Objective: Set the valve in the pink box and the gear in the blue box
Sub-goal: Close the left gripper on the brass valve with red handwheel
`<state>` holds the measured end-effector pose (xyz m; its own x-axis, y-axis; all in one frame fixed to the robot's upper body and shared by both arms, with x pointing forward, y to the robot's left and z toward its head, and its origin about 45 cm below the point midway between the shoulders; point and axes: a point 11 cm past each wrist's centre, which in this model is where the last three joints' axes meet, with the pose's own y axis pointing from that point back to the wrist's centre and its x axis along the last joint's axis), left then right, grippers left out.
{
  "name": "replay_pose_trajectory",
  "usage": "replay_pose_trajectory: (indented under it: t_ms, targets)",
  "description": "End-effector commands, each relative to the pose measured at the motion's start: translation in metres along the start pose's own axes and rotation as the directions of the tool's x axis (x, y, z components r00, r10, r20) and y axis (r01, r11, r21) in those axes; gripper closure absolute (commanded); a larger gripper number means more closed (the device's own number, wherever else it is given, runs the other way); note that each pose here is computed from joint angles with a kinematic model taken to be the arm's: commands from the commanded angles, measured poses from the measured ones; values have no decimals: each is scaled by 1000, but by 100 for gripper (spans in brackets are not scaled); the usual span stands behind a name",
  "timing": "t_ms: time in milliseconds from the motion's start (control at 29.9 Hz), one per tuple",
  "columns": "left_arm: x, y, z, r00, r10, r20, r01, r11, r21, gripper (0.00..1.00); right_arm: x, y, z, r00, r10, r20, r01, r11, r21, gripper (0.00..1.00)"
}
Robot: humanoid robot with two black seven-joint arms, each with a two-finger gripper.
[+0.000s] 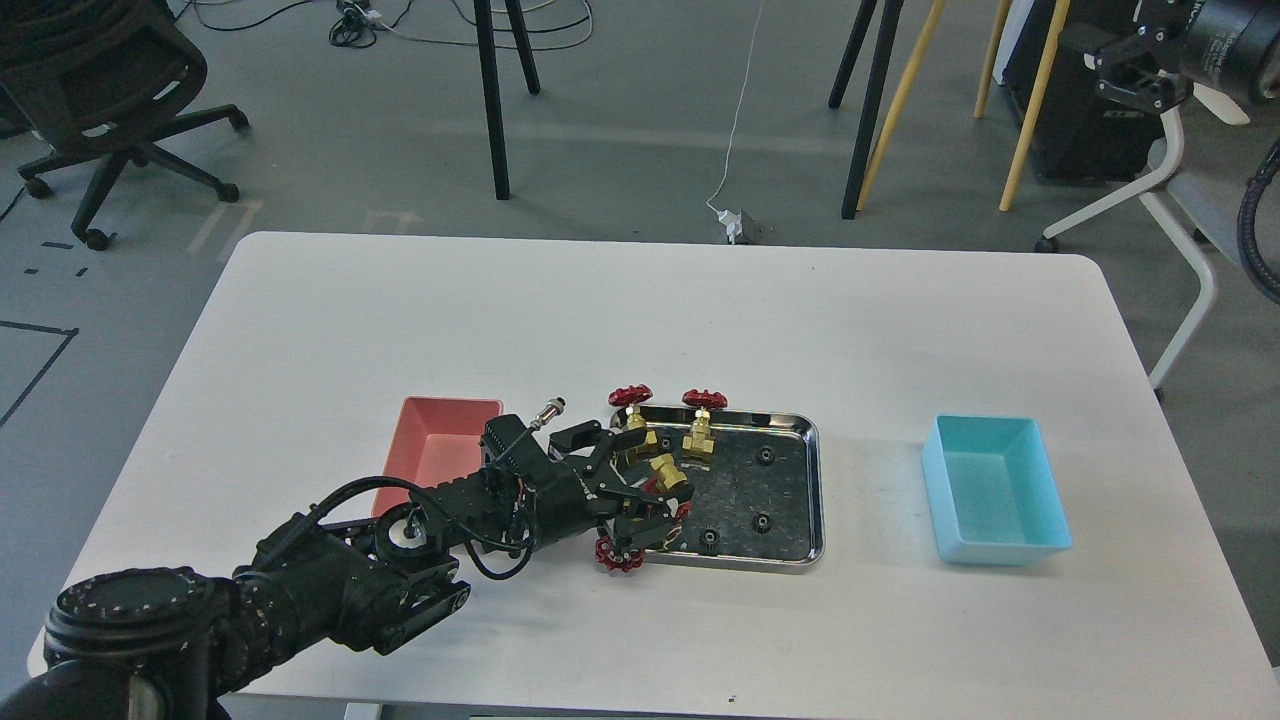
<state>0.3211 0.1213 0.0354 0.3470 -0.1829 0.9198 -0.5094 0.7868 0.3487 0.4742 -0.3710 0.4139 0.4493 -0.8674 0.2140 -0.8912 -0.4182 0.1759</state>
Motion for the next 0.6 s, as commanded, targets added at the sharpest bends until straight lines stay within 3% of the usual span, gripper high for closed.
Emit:
replay_pose_trajectory:
  t_ms: [0, 201, 368, 568]
  targets:
    - [-2, 0, 2, 1000, -12, 12, 12, 1000, -10, 26, 0, 0, 1, 1000, 1, -2, -1, 1000, -2, 1]
    - [-7, 1, 4, 999, -35, 29, 36, 999, -25, 37, 1, 0, 5, 1000, 4, -20, -4, 1000, -18, 1]
    - [-8, 2, 5, 999, -38, 29, 38, 999, -27, 61, 2, 0, 9, 1000, 10, -18, -10, 1000, -24, 1]
    - [-8, 1, 5, 999, -35, 27, 36, 999, -26, 80, 1, -1, 14, 1000, 5, -23, -6, 999, -42, 1]
